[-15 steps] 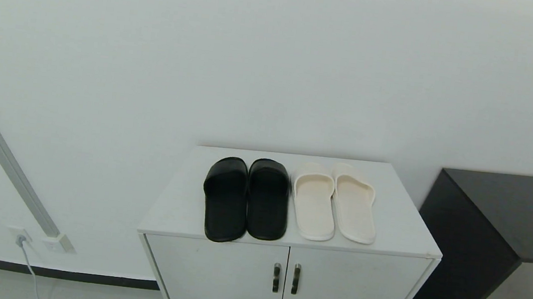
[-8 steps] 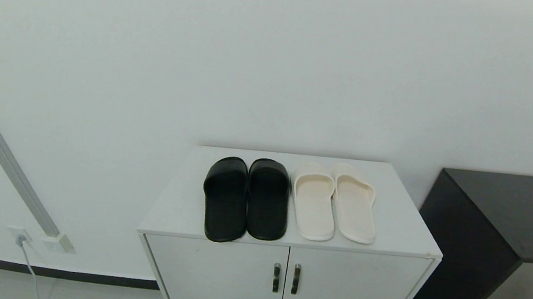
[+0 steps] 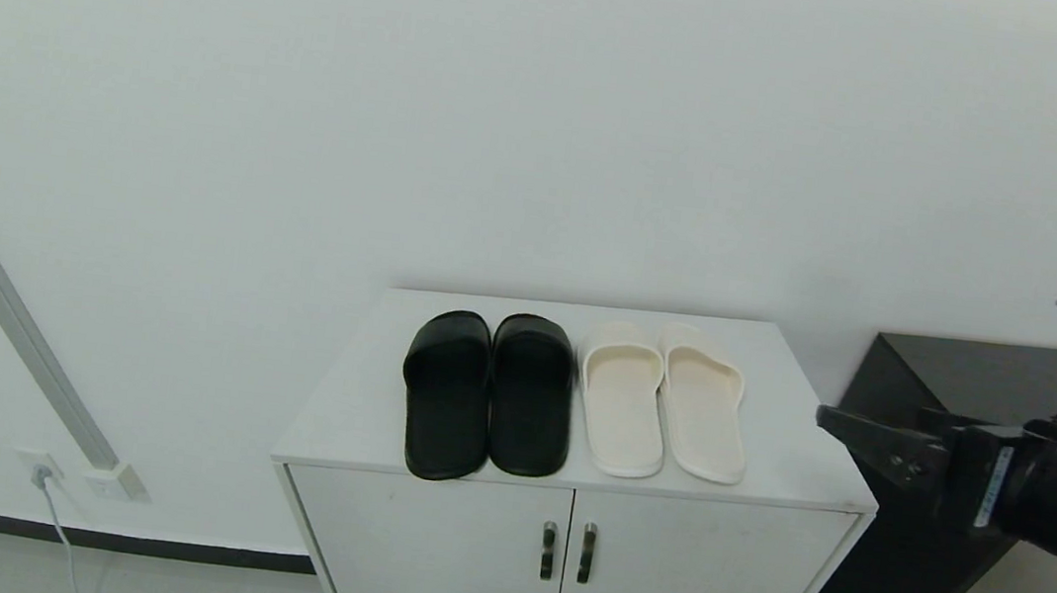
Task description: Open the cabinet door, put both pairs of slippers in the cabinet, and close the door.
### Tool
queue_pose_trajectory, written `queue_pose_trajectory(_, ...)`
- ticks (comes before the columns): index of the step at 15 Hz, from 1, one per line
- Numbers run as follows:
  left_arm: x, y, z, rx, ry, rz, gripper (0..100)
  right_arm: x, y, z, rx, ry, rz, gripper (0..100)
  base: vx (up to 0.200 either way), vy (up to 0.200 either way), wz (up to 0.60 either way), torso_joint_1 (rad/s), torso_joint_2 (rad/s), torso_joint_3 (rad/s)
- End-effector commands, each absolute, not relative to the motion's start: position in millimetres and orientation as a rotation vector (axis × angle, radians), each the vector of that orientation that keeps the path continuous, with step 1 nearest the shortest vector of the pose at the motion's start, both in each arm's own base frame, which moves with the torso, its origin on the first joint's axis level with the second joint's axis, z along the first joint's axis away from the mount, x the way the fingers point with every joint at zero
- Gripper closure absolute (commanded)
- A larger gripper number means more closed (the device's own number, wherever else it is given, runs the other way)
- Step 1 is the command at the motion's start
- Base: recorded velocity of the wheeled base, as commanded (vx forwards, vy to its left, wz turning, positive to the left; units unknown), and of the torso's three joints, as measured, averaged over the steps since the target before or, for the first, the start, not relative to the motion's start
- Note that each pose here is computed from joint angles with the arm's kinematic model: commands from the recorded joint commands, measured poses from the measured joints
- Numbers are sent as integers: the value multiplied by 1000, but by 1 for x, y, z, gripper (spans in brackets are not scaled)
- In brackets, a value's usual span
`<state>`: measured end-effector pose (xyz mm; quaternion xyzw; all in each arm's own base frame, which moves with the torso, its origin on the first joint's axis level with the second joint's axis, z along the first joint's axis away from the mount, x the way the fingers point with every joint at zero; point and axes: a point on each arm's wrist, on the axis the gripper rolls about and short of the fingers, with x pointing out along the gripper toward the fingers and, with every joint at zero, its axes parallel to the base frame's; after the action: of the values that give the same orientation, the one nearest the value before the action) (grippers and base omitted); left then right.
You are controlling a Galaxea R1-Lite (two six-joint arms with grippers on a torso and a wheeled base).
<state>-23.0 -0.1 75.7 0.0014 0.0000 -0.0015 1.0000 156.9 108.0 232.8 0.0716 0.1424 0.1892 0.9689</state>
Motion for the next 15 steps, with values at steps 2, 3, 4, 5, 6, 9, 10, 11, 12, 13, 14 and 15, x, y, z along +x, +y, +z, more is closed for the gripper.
queue_pose_trajectory(2, -23, 0, 76, 3, 2, -3, 100, 185, 152, 218, 120, 317, 397, 0, 0, 0, 0, 0, 0, 0)
queue_pose_trajectory(3, -23, 0, 76, 3, 2, -3, 100, 197, 164, 214, 117, 302, 359, 0, 0, 0, 0, 0, 0, 0)
queue_pose_trajectory(4, -23, 0, 76, 3, 2, -3, 100, 207, 172, 210, 118, 289, 330, 0, 0, 0, 0, 0, 0, 0)
queue_pose_trajectory(5, -23, 0, 76, 3, 2, -3, 100, 215, 180, 204, 114, 286, 312, 0, 0, 0, 0, 0, 0, 0)
queue_pose_trajectory(6, -23, 0, 76, 3, 2, -3, 100, 225, 188, 199, 116, 286, 296, 0, 0, 0, 0, 0, 0, 0)
queue_pose_trajectory(9, -23, 0, 76, 3, 2, -3, 100, 250, 209, 183, 124, 293, 201, 0, 0, 0, 0, 0, 0, 0)
queue_pose_trajectory(10, -23, 0, 76, 3, 2, -3, 100, 254, 212, 181, 125, 291, 190, 0, 0, 0, 0, 0, 0, 0)
queue_pose_trajectory(11, -23, 0, 76, 3, 2, -3, 100, 263, 220, 172, 121, 282, 167, 0, 0, 0, 0, 0, 0, 0)
queue_pose_trajectory(12, -23, 0, 76, 3, 2, -3, 100, 266, 225, 169, 121, 272, 154, 0, 0, 0, 0, 0, 0, 0)
queue_pose_trajectory(13, -23, 0, 75, 5, 3, -2, 100, 273, 235, 161, 113, 261, 128, 0, 0, 0, 0, 0, 0, 0)
queue_pose_trajectory(14, -23, 0, 75, -2, 3, 0, 100, 278, 241, 156, 108, 258, 120, 0, 0, 0, 0, 0, 0, 0)
queue_pose_trajectory(15, -23, 0, 75, 0, 3, -2, 100, 281, 246, 150, 96, 266, 122, 0, 0, 0, 0, 0, 0, 0)
